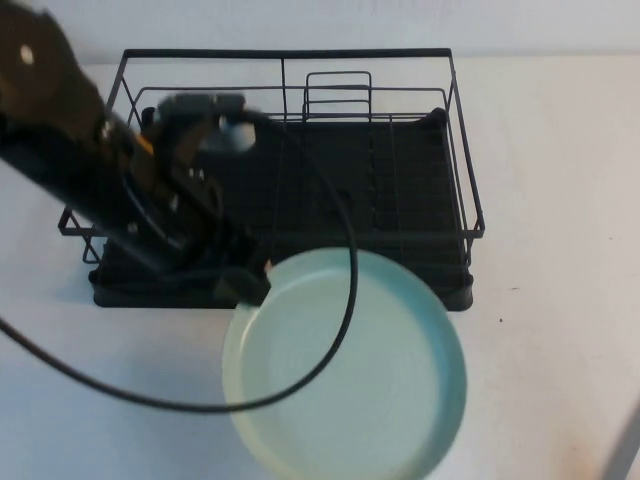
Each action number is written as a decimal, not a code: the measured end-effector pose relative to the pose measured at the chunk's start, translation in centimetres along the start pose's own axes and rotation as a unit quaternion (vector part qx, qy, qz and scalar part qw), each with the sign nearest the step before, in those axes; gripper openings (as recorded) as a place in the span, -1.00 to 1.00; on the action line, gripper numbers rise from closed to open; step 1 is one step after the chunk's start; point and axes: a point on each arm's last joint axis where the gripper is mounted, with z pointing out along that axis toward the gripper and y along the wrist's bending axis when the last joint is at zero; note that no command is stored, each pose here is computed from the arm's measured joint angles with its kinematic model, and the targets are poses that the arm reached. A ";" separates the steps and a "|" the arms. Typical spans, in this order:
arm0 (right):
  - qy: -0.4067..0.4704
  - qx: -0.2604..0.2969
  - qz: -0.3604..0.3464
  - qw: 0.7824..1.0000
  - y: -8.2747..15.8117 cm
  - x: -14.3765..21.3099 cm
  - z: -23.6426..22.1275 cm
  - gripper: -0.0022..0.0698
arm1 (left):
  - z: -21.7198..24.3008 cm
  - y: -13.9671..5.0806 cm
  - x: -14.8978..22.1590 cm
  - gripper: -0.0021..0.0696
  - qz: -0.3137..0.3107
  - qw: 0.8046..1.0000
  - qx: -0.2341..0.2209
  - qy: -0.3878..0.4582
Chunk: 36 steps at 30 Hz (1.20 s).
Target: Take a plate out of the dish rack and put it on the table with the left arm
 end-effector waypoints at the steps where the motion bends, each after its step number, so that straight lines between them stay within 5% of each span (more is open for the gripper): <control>1: 0.000 0.000 0.000 1.000 0.0 0.0 0.0 -1.00 | 1.0 0.2 1.0 -0.94 -0.011 1.000 0.001 0.007; 10: 0.000 0.000 0.000 1.000 0.0 0.0 0.0 -1.00 | 7.4 2.5 6.6 -0.94 -0.132 0.990 -0.043 -0.030; 21: 0.000 0.000 0.000 1.000 0.0 0.0 0.0 -1.00 | 7.2 6.0 7.9 -0.89 -0.213 0.969 -0.095 -0.088; 24: 0.000 0.000 0.000 1.000 0.0 0.0 0.0 -1.00 | 7.1 6.3 7.8 -0.69 -0.210 0.967 -0.103 -0.098; 31: 0.000 0.000 0.000 1.000 0.0 0.0 0.0 -1.00 | 7.0 6.4 7.9 0.12 -0.197 0.969 -0.110 -0.098; 36: 0.000 0.000 0.000 1.000 0.0 0.0 0.0 -1.00 | 4.7 6.2 7.6 0.20 -0.167 0.969 -0.133 -0.125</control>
